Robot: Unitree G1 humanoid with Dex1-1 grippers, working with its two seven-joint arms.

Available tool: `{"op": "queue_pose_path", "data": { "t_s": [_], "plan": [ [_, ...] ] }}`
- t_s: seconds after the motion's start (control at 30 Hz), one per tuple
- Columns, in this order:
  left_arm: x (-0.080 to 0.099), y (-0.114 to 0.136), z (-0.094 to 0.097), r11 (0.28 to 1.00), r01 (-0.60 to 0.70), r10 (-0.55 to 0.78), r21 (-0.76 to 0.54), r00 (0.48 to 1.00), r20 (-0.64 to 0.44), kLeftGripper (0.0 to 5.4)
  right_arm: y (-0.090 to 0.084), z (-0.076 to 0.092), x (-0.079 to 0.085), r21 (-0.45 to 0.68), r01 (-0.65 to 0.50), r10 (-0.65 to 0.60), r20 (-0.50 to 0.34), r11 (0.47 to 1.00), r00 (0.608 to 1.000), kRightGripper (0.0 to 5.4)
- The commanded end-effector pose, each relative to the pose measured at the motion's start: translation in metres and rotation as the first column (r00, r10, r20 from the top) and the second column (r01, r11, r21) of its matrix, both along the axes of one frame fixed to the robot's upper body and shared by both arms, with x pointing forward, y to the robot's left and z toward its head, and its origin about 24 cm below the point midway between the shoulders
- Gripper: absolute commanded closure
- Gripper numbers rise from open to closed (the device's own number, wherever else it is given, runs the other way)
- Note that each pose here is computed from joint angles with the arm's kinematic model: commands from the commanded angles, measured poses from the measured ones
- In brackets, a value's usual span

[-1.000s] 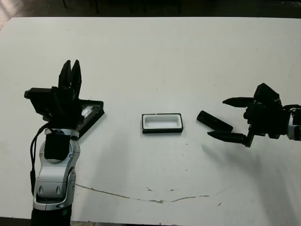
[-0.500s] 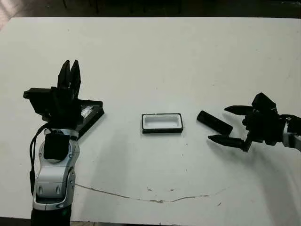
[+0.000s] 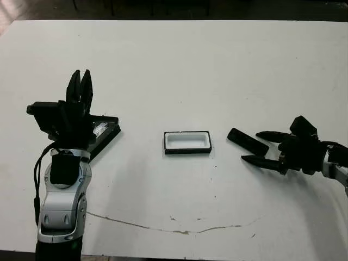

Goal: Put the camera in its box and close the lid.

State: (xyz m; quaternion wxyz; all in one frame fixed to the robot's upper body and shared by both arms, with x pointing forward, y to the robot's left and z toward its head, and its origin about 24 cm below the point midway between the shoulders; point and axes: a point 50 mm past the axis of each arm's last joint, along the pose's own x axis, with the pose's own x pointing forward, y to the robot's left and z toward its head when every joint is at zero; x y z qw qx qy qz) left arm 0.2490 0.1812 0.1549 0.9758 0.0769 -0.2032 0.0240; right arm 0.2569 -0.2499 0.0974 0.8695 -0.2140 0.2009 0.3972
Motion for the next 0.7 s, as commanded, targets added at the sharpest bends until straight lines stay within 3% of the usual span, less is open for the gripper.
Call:
{"op": "queue_pose_path", "data": {
  "t_s": [0.03,0.37,0.53,0.7],
  "plan": [
    [-0.001,0.002,-0.007,1.000,-0.011,0.011,0.011,0.999,-0.035,5.40,-0.004,-0.013,-0.005,-0.046,0.011,-0.013,-0.027,0.999,1.000,3.09],
    [-0.001,0.003,-0.008,1.000,-0.013,0.014,0.021,0.999,-0.040,5.40,-0.008,-0.012,-0.001,-0.007,0.010,-0.011,-0.033,1.000,0.999,5.05],
    [-0.001,0.003,-0.008,1.000,-0.014,0.014,0.018,0.999,-0.042,5.40,-0.012,0.000,0.009,0.111,0.022,-0.020,-0.020,0.994,1.000,5.17],
    [-0.001,0.003,-0.007,1.000,-0.011,0.012,0.011,0.999,-0.042,5.40,-0.008,0.034,0.022,0.223,0.016,-0.030,0.061,0.975,0.998,5.20]
  ]
}}
